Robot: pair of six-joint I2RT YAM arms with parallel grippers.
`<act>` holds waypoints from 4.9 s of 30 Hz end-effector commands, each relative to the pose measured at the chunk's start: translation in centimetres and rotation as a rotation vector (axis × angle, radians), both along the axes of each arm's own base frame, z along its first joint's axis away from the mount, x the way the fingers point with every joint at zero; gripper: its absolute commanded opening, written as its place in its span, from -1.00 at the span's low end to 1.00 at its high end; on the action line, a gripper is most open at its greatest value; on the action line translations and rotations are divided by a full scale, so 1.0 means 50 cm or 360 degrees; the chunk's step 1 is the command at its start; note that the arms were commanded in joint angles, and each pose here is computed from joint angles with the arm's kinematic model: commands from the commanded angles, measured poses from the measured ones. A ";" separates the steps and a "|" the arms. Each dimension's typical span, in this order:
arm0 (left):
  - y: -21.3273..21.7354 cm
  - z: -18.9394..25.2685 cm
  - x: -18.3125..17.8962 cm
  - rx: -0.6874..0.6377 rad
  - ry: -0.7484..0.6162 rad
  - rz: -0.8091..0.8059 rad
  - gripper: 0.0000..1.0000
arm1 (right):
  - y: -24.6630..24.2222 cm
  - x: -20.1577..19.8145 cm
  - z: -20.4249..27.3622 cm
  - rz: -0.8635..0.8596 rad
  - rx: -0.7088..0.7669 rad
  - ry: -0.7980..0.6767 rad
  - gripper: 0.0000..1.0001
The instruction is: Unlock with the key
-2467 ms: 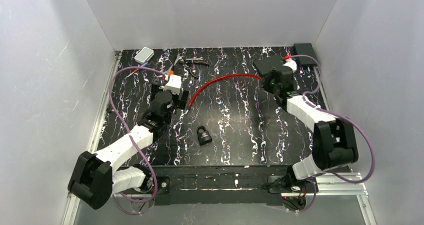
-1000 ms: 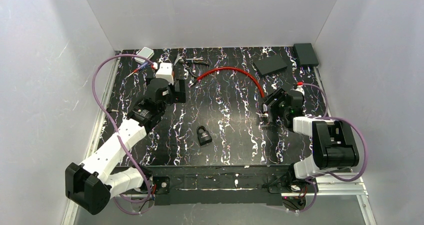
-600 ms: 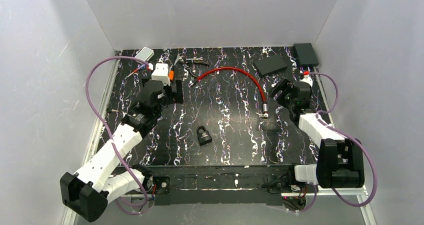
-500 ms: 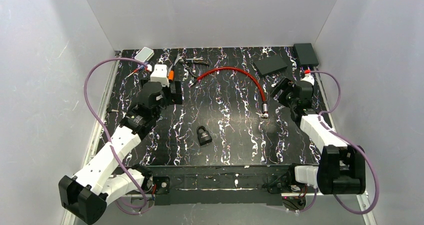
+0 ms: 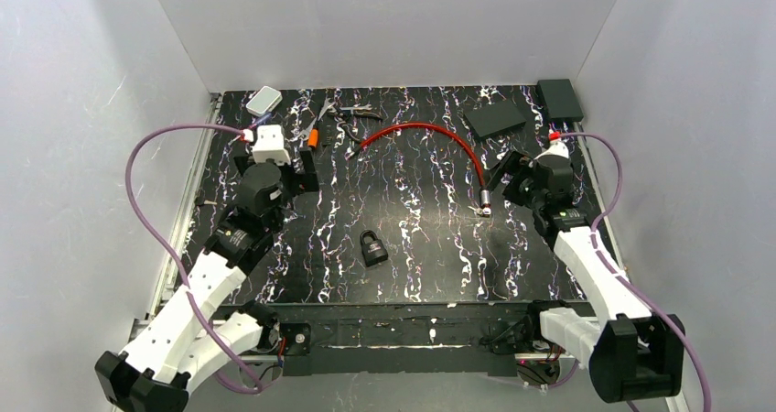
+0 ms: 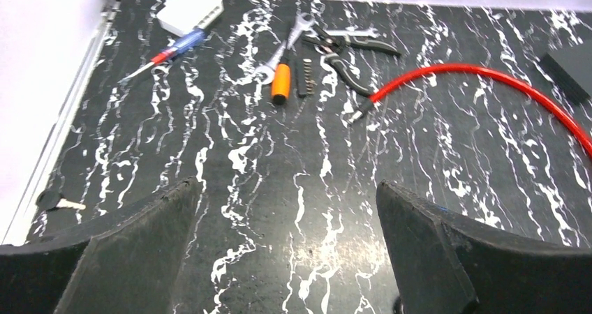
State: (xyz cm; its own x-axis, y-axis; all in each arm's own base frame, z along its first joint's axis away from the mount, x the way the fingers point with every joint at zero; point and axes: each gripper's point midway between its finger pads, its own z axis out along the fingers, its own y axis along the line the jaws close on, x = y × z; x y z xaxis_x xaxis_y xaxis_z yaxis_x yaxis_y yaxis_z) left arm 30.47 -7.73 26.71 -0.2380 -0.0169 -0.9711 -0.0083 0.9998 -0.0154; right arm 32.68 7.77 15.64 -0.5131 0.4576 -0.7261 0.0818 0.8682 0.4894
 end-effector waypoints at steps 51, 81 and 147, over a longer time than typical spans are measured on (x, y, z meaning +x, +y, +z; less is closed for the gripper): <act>0.521 -0.311 0.115 -0.0457 0.0911 0.1765 0.87 | 0.325 -0.190 -0.020 0.0686 0.0027 0.0131 0.90; 0.573 -0.463 0.088 -0.0835 0.1062 0.1854 0.42 | 0.345 -0.212 -0.049 0.0788 0.0075 0.0192 0.88; 0.636 -0.498 0.090 0.0723 0.1671 0.0990 -0.52 | 0.325 -0.286 -0.015 0.1023 0.0136 0.0048 0.85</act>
